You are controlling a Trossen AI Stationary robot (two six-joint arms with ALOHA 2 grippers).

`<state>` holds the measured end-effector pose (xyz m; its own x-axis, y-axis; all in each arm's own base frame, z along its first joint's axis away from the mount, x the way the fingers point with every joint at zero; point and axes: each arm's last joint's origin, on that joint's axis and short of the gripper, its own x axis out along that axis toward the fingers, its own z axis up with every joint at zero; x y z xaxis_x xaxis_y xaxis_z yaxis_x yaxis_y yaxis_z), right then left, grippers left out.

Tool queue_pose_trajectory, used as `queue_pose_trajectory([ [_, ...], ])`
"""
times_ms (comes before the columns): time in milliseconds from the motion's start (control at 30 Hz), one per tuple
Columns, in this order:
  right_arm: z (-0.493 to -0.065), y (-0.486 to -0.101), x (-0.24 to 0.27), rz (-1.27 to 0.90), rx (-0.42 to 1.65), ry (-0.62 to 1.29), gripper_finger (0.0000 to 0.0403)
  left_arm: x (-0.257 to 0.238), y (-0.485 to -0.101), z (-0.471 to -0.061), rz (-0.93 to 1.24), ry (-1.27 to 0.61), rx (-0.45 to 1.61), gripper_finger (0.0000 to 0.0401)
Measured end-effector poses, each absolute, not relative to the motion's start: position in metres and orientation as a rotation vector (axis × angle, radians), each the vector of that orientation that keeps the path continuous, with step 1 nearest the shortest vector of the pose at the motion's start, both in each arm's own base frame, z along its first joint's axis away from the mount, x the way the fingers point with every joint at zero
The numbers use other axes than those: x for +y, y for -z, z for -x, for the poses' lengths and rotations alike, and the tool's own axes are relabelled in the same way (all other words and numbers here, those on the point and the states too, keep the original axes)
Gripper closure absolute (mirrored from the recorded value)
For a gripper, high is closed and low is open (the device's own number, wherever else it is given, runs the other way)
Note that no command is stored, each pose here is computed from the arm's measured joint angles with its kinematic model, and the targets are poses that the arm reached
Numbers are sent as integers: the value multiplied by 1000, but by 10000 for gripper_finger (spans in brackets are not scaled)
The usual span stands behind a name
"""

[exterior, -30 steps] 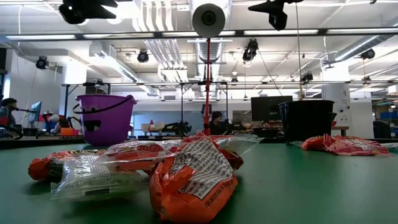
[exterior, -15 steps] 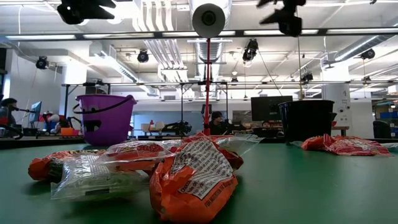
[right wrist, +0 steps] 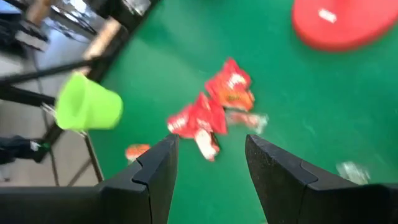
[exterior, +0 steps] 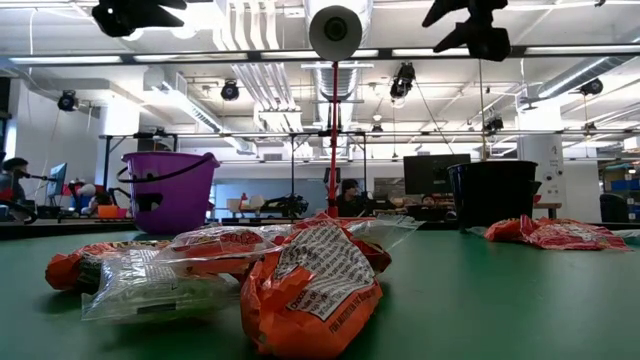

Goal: Sort candy
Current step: Put the orange chocolate into the black bucket

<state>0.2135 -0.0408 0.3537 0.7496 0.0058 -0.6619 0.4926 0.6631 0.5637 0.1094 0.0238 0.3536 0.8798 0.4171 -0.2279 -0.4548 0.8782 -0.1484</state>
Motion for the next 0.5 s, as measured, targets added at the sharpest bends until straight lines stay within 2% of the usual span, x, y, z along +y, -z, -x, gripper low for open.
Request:
queue_pose_trajectory([
  [133,-209,-343,-32,-820,793,324,223,24,-354,-109,198,-457,193,249],
  [500,-198,-307,-19,-906,978,546,223,24,-354,-109,198,-457,193,249],
])
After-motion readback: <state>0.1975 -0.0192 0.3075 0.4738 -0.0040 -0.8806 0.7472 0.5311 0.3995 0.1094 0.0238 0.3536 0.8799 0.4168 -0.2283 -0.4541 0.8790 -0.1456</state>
